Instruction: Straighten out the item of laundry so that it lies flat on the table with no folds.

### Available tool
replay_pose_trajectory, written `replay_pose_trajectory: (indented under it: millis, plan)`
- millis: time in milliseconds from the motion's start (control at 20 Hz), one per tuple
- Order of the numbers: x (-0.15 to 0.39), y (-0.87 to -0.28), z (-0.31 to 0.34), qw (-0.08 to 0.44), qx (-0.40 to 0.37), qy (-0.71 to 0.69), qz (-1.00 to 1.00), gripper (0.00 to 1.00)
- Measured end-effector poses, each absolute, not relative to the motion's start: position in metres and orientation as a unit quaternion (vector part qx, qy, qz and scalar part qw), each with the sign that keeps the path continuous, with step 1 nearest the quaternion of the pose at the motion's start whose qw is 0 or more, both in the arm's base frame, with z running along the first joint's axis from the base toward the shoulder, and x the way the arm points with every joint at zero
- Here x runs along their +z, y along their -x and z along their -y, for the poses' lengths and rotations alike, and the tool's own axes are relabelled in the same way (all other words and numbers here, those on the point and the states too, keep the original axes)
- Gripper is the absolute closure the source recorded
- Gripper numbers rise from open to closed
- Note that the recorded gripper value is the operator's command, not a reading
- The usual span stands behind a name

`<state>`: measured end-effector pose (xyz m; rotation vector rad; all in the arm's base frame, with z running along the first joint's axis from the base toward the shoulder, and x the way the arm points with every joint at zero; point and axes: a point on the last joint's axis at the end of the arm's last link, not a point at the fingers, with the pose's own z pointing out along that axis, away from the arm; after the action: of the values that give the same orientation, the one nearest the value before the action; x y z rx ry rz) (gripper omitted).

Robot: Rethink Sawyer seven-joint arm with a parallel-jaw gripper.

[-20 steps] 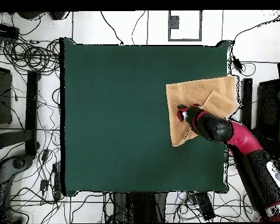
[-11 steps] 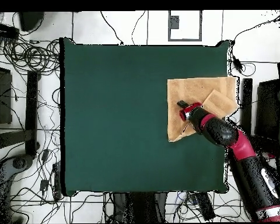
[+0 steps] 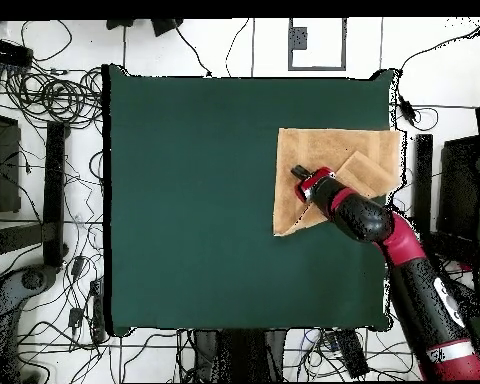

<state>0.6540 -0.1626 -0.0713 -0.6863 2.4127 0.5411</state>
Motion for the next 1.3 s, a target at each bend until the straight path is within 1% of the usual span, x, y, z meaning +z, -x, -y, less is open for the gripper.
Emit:
replay_pose_trajectory:
  millis: [300,1300]
  plan:
    - [-0.071,-0.661,0.143,0.281,0.204,0.27,-0.898,1.0]
    - [-0.072,-0.665,0.138,0.282,0.203,0.273,-0.897,1.0]
